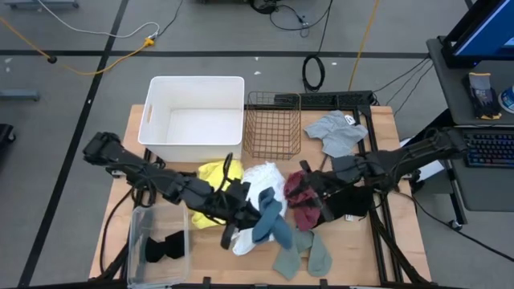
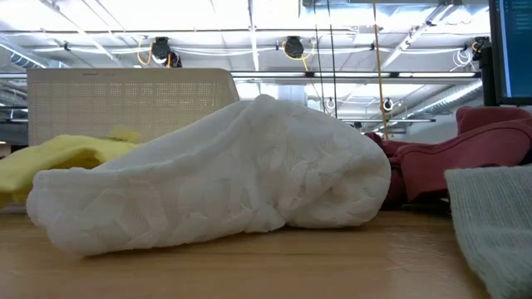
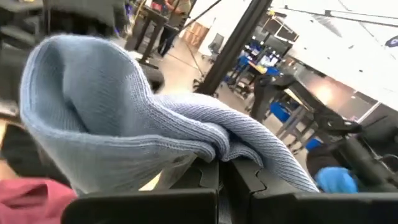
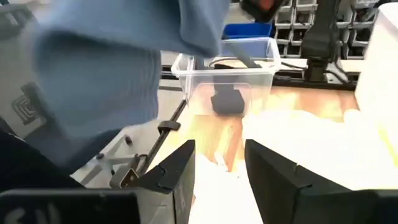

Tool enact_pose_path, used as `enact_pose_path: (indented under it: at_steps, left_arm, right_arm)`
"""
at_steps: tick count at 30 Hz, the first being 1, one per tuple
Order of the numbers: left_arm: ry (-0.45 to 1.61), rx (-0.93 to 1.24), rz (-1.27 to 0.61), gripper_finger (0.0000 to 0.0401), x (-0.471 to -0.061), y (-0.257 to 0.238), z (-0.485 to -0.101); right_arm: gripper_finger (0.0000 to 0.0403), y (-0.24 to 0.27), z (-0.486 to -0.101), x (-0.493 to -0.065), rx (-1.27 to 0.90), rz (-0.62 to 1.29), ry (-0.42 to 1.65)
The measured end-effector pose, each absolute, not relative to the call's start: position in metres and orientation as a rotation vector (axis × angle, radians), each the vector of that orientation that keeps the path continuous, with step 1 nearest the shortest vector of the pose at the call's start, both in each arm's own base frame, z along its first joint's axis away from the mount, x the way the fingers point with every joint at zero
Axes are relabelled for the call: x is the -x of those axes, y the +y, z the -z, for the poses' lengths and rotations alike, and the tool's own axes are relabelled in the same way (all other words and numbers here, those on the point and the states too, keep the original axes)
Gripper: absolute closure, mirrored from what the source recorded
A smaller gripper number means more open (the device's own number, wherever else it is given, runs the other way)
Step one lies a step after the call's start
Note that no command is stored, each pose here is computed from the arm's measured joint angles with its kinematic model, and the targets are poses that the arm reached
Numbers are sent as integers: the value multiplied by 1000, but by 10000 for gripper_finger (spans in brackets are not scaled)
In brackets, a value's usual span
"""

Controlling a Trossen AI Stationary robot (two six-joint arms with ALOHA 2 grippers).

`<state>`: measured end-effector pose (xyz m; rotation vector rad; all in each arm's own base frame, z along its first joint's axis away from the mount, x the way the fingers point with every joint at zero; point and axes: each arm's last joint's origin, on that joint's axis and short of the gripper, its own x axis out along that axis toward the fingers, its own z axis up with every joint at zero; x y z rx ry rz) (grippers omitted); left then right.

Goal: Pick & Place Cloths
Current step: Put the teal sock into the transparent bin

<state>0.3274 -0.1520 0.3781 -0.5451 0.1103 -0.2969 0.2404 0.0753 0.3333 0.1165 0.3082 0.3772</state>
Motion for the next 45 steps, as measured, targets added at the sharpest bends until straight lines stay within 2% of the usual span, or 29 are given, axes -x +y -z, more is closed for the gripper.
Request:
enact_pose_path:
  at_steps: [6,20,36,45]
  left_arm:
    - [220,711,305,401,-302,-158,-387]
    - [686,1092,114,401,-242,-171,-375]
    - [958,1262,-46,401,-172,-168,-382]
    - [1196,1330,-152,401,-144,-163,-379]
  right_arm:
    - [272,72,-333,-230,-108,-371,365]
    - [272,71,-331,-228,-91,-367,394]
    - [273,71,-331,-227,-81,-369,393]
    - [273,71,-328,-226,-78,-366,424]
